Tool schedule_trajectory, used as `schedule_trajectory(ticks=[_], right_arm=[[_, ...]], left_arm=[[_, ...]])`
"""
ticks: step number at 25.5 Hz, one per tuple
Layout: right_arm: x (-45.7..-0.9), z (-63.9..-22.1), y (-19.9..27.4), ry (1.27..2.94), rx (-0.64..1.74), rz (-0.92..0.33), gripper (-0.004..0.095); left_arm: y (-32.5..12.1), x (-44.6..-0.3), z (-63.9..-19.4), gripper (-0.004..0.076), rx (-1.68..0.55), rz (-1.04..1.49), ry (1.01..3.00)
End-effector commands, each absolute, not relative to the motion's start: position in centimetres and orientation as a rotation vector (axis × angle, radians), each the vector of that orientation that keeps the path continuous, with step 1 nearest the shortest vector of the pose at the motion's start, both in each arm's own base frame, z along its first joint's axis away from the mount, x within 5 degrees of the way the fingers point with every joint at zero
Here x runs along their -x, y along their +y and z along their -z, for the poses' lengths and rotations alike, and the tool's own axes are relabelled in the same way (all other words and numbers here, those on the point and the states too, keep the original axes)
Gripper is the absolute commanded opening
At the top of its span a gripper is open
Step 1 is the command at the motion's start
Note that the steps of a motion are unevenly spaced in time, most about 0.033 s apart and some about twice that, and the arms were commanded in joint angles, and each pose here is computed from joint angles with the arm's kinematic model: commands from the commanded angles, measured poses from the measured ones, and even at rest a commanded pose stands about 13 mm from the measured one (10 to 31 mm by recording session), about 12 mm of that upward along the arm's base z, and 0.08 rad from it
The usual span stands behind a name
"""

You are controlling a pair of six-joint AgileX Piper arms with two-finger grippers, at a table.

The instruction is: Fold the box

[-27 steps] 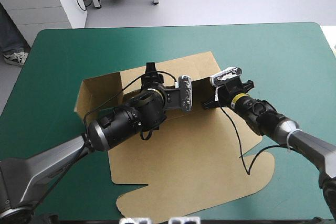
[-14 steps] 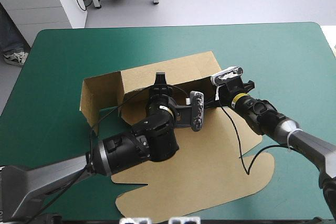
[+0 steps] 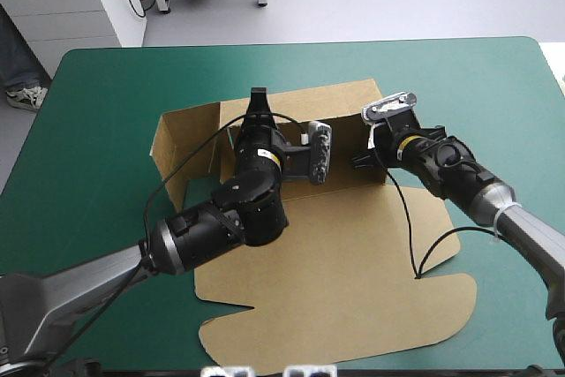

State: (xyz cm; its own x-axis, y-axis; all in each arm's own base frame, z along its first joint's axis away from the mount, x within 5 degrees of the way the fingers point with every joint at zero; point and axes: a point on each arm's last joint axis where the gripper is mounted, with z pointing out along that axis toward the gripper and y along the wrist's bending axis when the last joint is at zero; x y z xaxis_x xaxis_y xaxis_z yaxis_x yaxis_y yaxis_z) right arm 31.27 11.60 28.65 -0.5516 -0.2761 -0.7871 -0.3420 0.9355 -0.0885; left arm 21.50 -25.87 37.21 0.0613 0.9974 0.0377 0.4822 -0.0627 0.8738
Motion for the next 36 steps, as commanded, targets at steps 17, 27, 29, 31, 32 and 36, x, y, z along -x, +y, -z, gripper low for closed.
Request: schedule_trajectory(ticks=[17,27,29,31,32,36], right_arm=[[-37.8,-36.7,6.9,2.630,0.466,-0.154,-0.0019],[-42.5,-29.7,7.5,2.781,0.472,-0.184,-0.0020],[-43.1,-28.1,7.6,2.817,0.481,-0.181,-0.0020],[-43.6,-26.7,7.7,2.848,0.493,-0.183,-0.0020],[-43.8,-26.1,7.7,2.860,0.494,-0.184,-0.0020],[-44.1,-25.2,7.6,2.882,0.502,-0.157,-0.0018]], left_arm=[[-9.3,-30.6,-48.3,-0.0008,-0.767,0.035,1.872],[-6.9,-28.6,-49.3,-0.0008,-0.710,0.049,1.838],[-6.8,-28.2,-48.5,-0.0008,-0.692,0.039,1.829],[-6.6,-27.7,-47.3,-0.0008,-0.675,0.029,1.823],[-6.4,-27.4,-46.5,-0.0008,-0.659,0.022,1.817],[-5.7,-25.2,-43.5,-0.0008,-0.598,-0.004,1.788]])
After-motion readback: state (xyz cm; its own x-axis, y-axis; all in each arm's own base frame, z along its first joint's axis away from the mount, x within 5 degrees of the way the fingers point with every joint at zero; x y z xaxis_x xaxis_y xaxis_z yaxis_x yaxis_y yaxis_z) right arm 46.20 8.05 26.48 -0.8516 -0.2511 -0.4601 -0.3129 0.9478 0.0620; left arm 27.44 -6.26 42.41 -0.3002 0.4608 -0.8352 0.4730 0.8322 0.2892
